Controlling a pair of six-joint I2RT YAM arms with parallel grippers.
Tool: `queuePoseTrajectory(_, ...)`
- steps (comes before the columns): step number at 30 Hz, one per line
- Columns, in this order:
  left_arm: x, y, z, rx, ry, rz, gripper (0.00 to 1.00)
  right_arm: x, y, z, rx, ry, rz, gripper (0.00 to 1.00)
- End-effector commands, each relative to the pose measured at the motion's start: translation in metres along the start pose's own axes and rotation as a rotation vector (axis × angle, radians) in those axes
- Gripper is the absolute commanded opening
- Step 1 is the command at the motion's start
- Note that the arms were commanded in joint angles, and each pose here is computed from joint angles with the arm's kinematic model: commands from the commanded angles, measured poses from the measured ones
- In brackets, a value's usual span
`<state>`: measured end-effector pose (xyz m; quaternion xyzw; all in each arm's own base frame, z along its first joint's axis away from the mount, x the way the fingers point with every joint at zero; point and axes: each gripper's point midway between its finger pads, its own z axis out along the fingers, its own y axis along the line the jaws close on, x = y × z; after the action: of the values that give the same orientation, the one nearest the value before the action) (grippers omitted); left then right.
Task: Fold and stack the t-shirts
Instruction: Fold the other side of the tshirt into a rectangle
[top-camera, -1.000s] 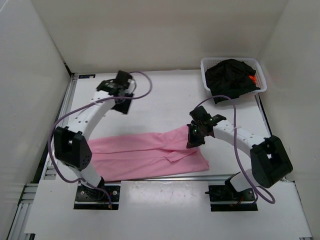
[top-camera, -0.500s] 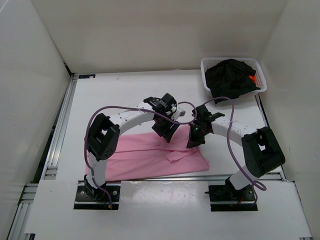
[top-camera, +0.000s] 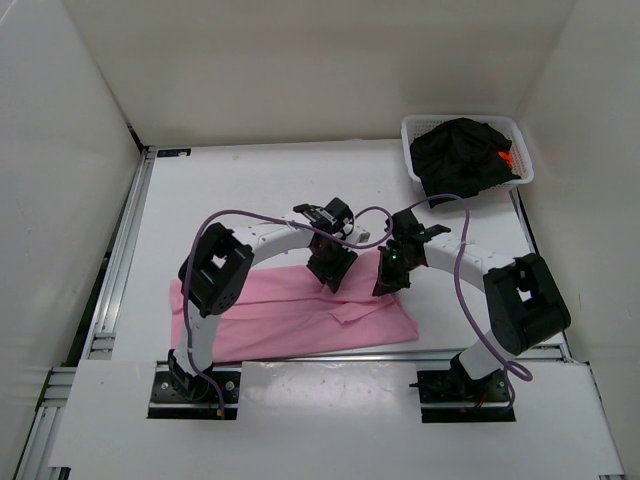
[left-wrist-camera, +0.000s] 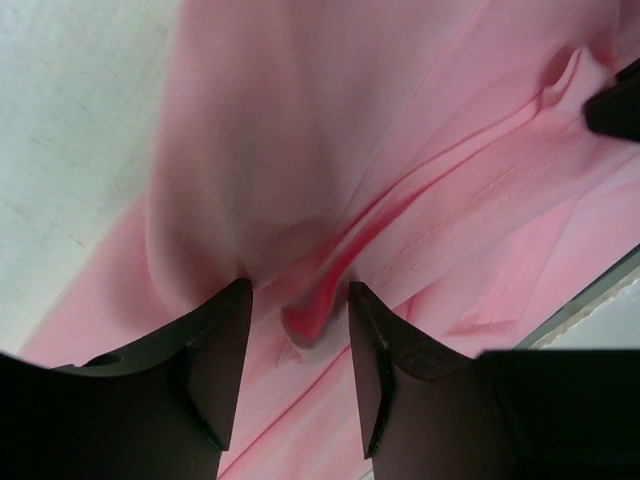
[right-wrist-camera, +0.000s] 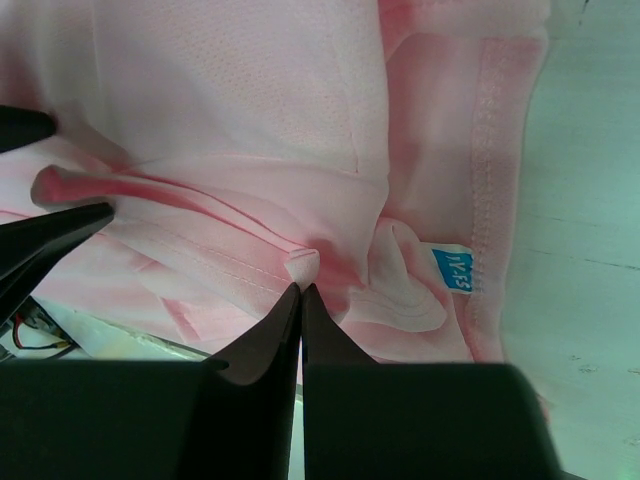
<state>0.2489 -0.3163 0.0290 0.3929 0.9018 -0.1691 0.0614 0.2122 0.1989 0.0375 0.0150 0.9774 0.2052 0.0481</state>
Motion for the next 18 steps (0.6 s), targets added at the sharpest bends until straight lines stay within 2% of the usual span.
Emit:
queuePoseTrajectory(1, 0.004, -0.012, -0.008, 0.046, -0.012, 0.008, 0.53, -0.015, 0.018, -0.013, -0.059, -0.058, -0.025, 0.00)
queuePoseTrajectory(5, 0.008, -0.013, -0.011, 0.046, -0.006, 0.006, 0.41, -0.018, 0.021, -0.014, -0.064, -0.066, -0.028, 0.00)
queuePoseTrajectory(7, 0.009, -0.014, -0.015, 0.046, -0.004, 0.006, 0.29, -0.018, 0.022, -0.017, -0.068, -0.073, -0.031, 0.00)
queuePoseTrajectory(11, 0.003, -0.017, -0.027, 0.046, -0.034, 0.015, 0.29, -0.018, 0.022, -0.017, -0.068, -0.073, -0.031, 0.00)
queuePoseTrajectory(14, 0.004, -0.020, -0.031, 0.055, -0.037, 0.016, 0.11, -0.018, 0.022, -0.017, -0.068, -0.073, -0.031, 0.00)
queuePoseTrajectory(18, -0.003, -0.021, -0.041, 0.046, -0.062, 0.023, 0.10, -0.019, 0.024, -0.021, -0.078, -0.089, -0.048, 0.00)
